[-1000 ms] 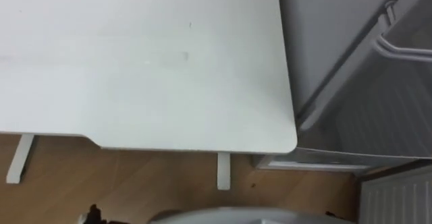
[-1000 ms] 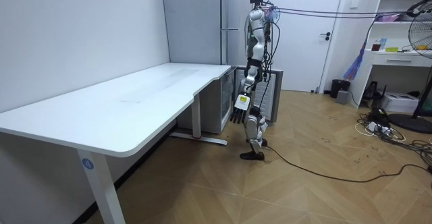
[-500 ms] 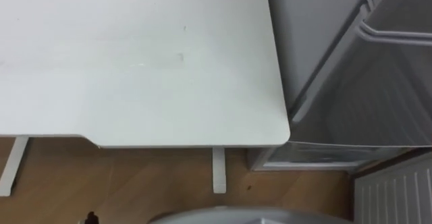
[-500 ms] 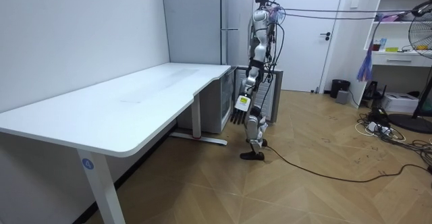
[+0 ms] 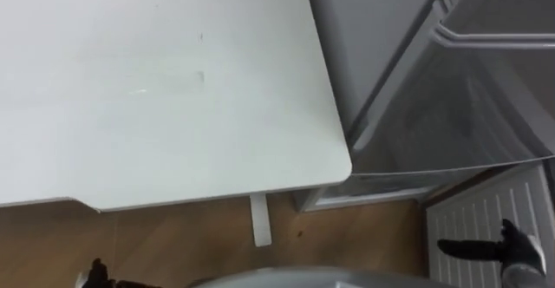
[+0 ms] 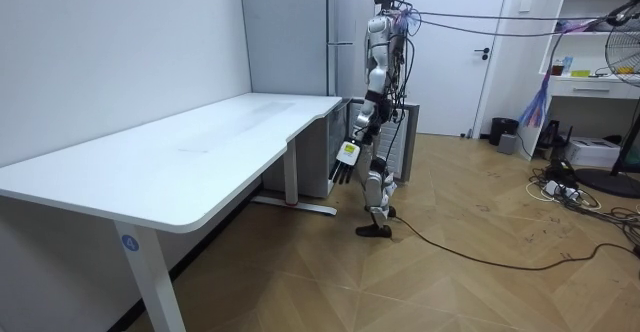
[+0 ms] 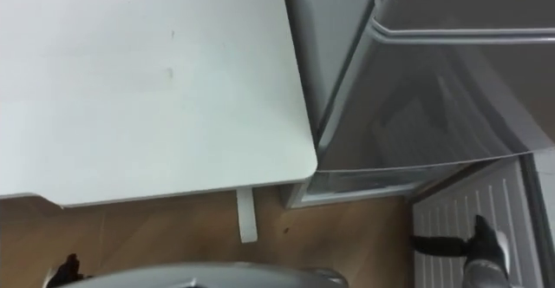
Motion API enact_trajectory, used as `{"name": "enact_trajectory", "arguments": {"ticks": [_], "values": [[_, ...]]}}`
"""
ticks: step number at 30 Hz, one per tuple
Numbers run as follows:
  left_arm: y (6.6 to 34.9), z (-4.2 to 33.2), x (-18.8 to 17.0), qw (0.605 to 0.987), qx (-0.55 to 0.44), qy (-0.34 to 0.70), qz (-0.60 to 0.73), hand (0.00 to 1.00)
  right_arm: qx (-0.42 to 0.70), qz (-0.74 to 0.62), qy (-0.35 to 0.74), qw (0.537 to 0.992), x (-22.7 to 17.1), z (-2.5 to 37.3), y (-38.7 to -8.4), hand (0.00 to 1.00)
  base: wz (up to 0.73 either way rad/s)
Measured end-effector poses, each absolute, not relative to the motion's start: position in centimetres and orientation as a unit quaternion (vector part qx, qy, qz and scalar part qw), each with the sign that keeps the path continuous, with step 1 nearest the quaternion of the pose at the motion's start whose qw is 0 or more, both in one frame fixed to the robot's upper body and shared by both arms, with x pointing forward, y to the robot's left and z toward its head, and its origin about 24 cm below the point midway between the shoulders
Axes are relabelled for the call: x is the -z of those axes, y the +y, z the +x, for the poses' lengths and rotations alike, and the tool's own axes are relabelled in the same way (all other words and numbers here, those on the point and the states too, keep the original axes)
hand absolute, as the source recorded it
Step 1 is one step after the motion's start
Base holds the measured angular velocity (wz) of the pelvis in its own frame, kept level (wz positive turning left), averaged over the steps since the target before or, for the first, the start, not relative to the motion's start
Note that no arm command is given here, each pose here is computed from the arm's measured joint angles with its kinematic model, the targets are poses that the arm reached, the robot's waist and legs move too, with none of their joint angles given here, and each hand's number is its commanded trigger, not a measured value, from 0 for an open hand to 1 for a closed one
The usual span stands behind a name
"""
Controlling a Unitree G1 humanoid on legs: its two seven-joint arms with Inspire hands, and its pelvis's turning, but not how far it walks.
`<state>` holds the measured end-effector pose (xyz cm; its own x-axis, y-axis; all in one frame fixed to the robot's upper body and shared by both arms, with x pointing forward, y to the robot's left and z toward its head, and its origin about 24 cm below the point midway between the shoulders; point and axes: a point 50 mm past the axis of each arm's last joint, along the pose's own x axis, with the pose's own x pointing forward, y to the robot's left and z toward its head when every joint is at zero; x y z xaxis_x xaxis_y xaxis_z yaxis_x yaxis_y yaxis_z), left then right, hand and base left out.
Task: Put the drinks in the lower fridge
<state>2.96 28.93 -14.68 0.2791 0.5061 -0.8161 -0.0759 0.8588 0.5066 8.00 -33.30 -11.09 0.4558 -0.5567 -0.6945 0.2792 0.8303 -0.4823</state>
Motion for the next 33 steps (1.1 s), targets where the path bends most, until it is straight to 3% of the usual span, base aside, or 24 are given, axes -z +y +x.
{"name": "enact_trajectory", "arguments": {"ticks": [5, 11, 21, 28, 33], "values": [[29.2, 3.1, 14.5, 0.779, -0.178, 0.565, 0.207, 0.00, 0.274, -0.236, 0.348, 0.865, 6.8, 11.0, -35.4, 0.00, -0.14], [29.5, 3.3, 14.3, 0.782, -0.192, 0.556, 0.203, 0.00, 0.375, -0.288, 0.210, 0.856, 1.0, 12.5, -37.8, 0.00, -0.13], [29.3, 3.5, 14.2, 0.787, -0.191, 0.550, 0.203, 0.00, 0.452, -0.330, 0.061, 0.826, -4.9, 13.1, -37.8, 0.00, -0.11], [29.4, 3.8, 14.1, 0.790, -0.185, 0.546, 0.211, 0.00, 0.485, -0.333, 0.045, 0.807, -5.6, 12.4, -38.2, 0.00, -0.06], [29.5, 4.4, 13.8, 0.796, -0.185, 0.536, 0.213, 0.00, 0.495, -0.263, 0.074, 0.825, -4.2, 11.7, -38.8, 0.00, 0.00]]}}
